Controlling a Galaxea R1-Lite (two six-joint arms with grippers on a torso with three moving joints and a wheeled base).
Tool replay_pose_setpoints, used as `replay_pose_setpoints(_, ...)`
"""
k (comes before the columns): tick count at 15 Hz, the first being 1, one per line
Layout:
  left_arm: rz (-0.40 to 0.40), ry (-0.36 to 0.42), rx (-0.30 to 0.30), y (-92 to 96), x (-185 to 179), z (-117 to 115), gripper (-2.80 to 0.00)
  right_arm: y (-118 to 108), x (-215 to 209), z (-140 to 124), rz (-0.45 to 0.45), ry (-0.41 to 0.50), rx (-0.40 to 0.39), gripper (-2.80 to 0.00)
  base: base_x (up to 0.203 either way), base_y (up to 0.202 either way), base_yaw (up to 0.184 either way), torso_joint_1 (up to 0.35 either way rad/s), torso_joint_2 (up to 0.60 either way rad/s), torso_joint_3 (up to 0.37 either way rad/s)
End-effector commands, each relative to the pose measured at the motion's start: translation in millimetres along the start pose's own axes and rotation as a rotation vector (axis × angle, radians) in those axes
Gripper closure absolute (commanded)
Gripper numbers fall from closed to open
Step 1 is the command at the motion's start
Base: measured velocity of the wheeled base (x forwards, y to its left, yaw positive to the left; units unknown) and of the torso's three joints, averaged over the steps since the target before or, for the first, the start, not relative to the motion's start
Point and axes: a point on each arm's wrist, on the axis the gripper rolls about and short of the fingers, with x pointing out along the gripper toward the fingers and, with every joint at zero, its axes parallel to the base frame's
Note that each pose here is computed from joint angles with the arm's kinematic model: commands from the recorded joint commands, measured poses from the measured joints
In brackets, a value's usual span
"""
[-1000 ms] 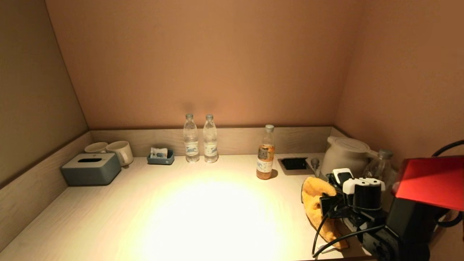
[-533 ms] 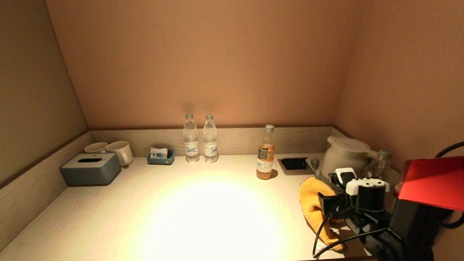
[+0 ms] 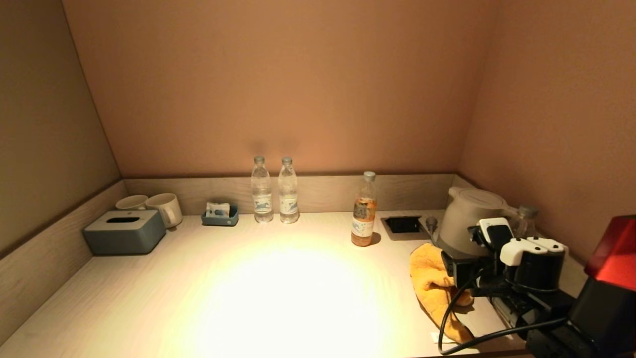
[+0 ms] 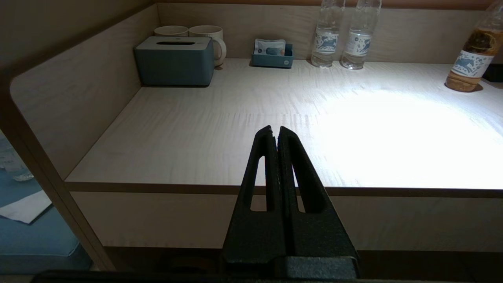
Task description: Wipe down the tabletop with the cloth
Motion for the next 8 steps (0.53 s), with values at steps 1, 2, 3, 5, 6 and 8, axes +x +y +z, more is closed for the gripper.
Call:
replay_pose_setpoints(1, 0.001, -0.001, 0.000, 0.0, 0.0, 0.0, 0.00, -3.3, -16.2, 16.3, 0.003, -0.073, 0.010, -2.80, 0.000, 0.000, 0.000, 0.000, 0.00, 0.000)
replay_pose_setpoints(2, 0.001, -0.001, 0.000, 0.0, 0.0, 0.0, 0.00, -4.5, -25.2, 24.0, 0.012, -0.110, 0.013, -2.80, 0.000, 0.000, 0.000, 0.000, 0.00, 0.000)
replay_pose_setpoints(3, 0.001, -0.001, 0.000, 0.0, 0.0, 0.0, 0.00, -5.5, -35.8, 30.9, 0.028, -0.146, 0.016, -2.80, 0.000, 0.000, 0.000, 0.000, 0.00, 0.000)
replay_pose_setpoints(5, 0.001, -0.001, 0.000, 0.0, 0.0, 0.0, 0.00, -4.5, -41.7, 31.4, 0.052, -0.153, 0.011, -2.80, 0.000, 0.000, 0.000, 0.000, 0.00, 0.000)
replay_pose_setpoints(6, 0.001, -0.001, 0.000, 0.0, 0.0, 0.0, 0.00, -5.8, -48.7, 35.7, 0.060, -0.177, 0.011, -2.80, 0.000, 0.000, 0.000, 0.000, 0.00, 0.000)
replay_pose_setpoints(8, 0.001, -0.001, 0.000, 0.0, 0.0, 0.0, 0.00, -11.5, -70.1, 50.3, 0.064, -0.262, 0.005, -2.80, 0.000, 0.000, 0.000, 0.000, 0.00, 0.000)
